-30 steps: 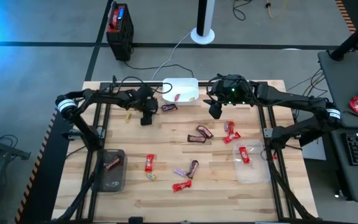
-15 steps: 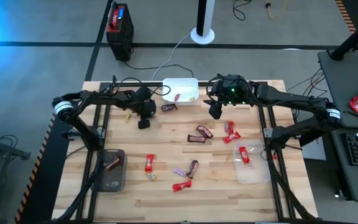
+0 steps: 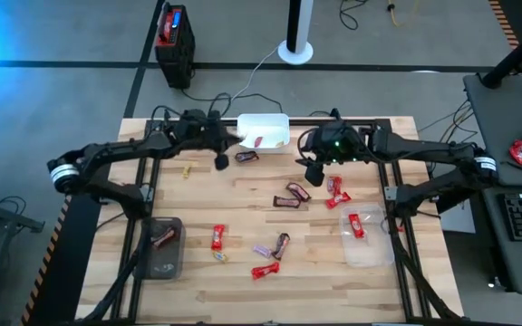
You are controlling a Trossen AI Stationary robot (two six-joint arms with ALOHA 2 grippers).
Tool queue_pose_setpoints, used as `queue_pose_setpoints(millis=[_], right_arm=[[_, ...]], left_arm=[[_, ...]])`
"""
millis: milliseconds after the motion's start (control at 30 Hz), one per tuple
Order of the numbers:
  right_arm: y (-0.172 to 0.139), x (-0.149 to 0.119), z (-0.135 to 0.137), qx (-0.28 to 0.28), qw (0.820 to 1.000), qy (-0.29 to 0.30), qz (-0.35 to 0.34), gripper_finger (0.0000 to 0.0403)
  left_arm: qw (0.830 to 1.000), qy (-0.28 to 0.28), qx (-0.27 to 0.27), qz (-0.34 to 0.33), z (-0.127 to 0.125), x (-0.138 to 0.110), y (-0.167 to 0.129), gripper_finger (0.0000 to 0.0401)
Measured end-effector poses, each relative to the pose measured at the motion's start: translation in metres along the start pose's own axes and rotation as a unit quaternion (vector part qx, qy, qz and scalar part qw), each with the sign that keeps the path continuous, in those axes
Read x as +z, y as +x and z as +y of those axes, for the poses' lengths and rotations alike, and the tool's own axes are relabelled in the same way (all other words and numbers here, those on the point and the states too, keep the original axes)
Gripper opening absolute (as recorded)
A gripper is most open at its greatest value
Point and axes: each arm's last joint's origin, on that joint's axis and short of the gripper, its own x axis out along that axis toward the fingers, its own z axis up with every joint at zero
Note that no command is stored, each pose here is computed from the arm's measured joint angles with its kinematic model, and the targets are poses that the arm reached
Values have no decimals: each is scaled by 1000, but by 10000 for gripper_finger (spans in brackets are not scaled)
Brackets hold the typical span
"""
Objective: Sort candy by brand, put in halloween buckets
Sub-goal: Put the yellow candy into the white bin
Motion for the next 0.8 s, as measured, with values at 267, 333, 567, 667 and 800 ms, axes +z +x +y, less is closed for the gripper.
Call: queue_pose_setpoints(millis=[267,333,567,667,800], right_arm=[[0,0,4,6,1000,2,0,178],[0,0,4,6,1000,4,0,178],[0,-1,5,7,1000,12,2,178],[0,-1,5,7,1000,12,2,178],[0,-1,5,7,1000,14,3,178]], left_arm=[[998,6,-1,65,27,6,56,3],[995,6,5,101,35,2,71,3],[986,-22,-22,162,55,-4,96,32],[985,-25,-26,168,57,1,100,67],[984,-24,-22,172,60,8,97,120]])
